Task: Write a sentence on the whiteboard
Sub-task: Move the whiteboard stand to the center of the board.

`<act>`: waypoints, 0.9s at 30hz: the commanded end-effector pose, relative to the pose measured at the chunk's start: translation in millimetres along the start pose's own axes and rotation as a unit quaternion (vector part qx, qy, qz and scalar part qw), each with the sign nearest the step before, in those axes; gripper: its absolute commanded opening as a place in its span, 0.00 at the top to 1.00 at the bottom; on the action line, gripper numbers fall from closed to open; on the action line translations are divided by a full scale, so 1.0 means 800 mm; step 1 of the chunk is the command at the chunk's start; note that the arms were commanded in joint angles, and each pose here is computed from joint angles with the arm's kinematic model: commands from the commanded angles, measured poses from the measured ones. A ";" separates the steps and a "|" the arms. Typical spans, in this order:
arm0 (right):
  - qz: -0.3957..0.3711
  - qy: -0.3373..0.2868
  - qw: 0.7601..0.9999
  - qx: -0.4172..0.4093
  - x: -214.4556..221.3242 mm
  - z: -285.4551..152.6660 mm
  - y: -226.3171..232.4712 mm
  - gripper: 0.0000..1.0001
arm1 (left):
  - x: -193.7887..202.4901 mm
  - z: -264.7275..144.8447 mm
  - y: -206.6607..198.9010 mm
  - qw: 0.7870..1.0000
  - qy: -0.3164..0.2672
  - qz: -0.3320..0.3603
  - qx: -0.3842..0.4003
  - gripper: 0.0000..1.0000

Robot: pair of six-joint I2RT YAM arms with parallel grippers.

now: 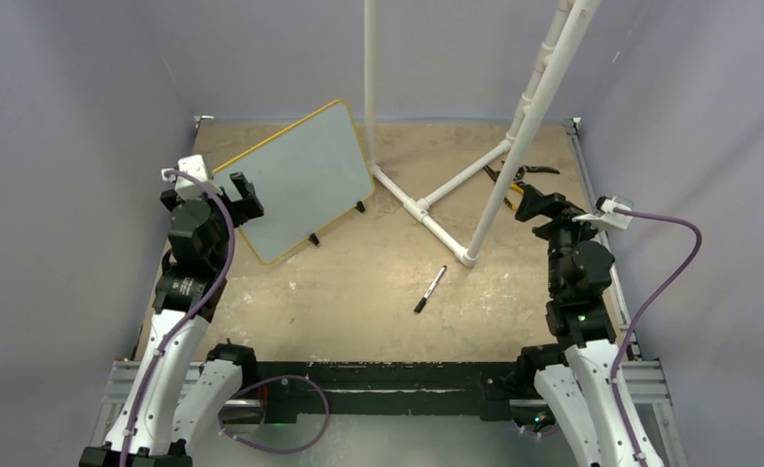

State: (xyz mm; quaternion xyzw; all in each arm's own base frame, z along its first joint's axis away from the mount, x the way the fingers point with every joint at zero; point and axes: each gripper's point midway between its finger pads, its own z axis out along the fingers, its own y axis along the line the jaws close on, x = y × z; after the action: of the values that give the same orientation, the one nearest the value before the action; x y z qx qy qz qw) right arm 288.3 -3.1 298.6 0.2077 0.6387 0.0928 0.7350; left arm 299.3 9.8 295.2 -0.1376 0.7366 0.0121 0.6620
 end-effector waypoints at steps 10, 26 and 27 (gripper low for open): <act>0.018 -0.021 1.000 -0.002 -0.025 -0.007 0.006 0.01 | 0.019 0.000 -0.022 0.997 0.034 -0.066 0.030 0.07; 0.015 -0.017 1.000 0.006 -0.016 -0.007 -0.001 0.01 | 0.184 0.011 -0.143 0.980 0.177 -0.056 0.069 0.22; 0.015 -0.016 1.000 0.007 -0.014 -0.007 -0.002 0.01 | 0.196 0.012 -0.143 0.979 0.185 -0.056 0.064 0.24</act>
State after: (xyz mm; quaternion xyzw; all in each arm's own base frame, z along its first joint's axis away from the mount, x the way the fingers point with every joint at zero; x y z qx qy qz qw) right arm 284.0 -3.1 298.2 0.2140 0.6401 0.0978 0.7314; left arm 310.9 -122.0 172.3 -0.0936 0.8483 -0.0958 0.5122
